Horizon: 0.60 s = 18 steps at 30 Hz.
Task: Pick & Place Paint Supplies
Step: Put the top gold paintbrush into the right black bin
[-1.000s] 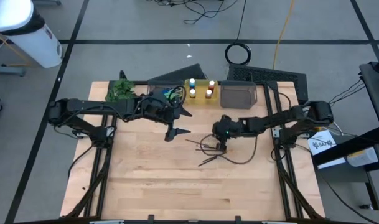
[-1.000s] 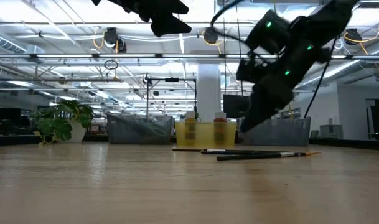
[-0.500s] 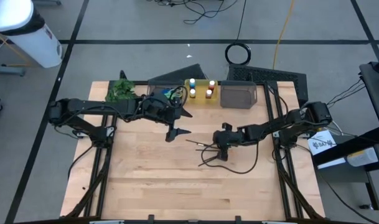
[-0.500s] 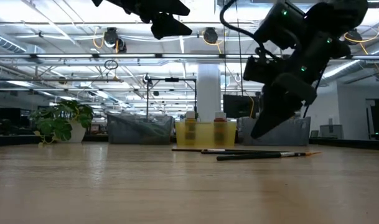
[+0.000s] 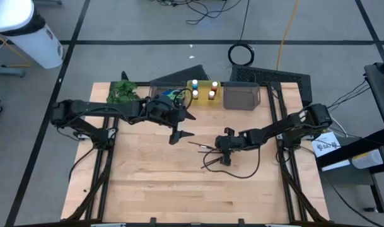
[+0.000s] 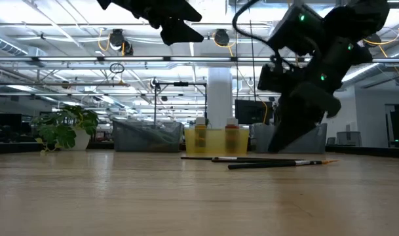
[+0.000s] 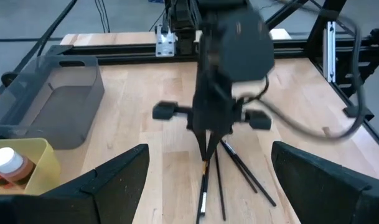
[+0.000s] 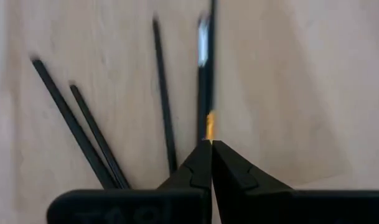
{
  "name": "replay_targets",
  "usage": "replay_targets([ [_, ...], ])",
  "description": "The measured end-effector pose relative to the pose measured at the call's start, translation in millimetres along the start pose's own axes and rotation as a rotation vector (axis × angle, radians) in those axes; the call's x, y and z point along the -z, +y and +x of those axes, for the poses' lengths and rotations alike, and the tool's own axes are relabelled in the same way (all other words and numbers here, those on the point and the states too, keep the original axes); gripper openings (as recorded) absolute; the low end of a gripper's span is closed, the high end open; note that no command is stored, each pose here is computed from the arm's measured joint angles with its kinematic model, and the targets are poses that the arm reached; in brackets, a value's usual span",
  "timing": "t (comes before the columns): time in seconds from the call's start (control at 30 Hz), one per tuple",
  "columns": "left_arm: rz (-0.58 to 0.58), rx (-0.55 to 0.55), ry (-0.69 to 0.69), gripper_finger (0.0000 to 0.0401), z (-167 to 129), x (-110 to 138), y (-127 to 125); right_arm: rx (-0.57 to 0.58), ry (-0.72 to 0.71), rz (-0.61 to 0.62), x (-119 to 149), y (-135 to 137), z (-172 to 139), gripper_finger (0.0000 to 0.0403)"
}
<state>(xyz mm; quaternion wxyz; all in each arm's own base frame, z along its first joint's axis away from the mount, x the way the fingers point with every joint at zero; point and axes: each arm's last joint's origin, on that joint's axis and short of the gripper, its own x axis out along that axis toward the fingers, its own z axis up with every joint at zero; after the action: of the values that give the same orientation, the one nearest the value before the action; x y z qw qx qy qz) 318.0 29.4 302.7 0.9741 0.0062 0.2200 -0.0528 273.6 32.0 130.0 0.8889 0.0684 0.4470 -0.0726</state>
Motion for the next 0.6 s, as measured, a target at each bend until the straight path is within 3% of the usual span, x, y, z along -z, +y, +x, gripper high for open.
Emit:
replay_targets([
  [0.4,-0.023,0.003,0.023,0.0351,9.8,5.1,1.0,-0.044,0.052,-0.009,6.8,2.4,16.8,0.0],
  [0.6,-0.099,0.0,0.233,0.0351,10.9,26.5,-0.4,-0.049,0.062,-0.007,7.9,2.1,17.1,0.0],
])
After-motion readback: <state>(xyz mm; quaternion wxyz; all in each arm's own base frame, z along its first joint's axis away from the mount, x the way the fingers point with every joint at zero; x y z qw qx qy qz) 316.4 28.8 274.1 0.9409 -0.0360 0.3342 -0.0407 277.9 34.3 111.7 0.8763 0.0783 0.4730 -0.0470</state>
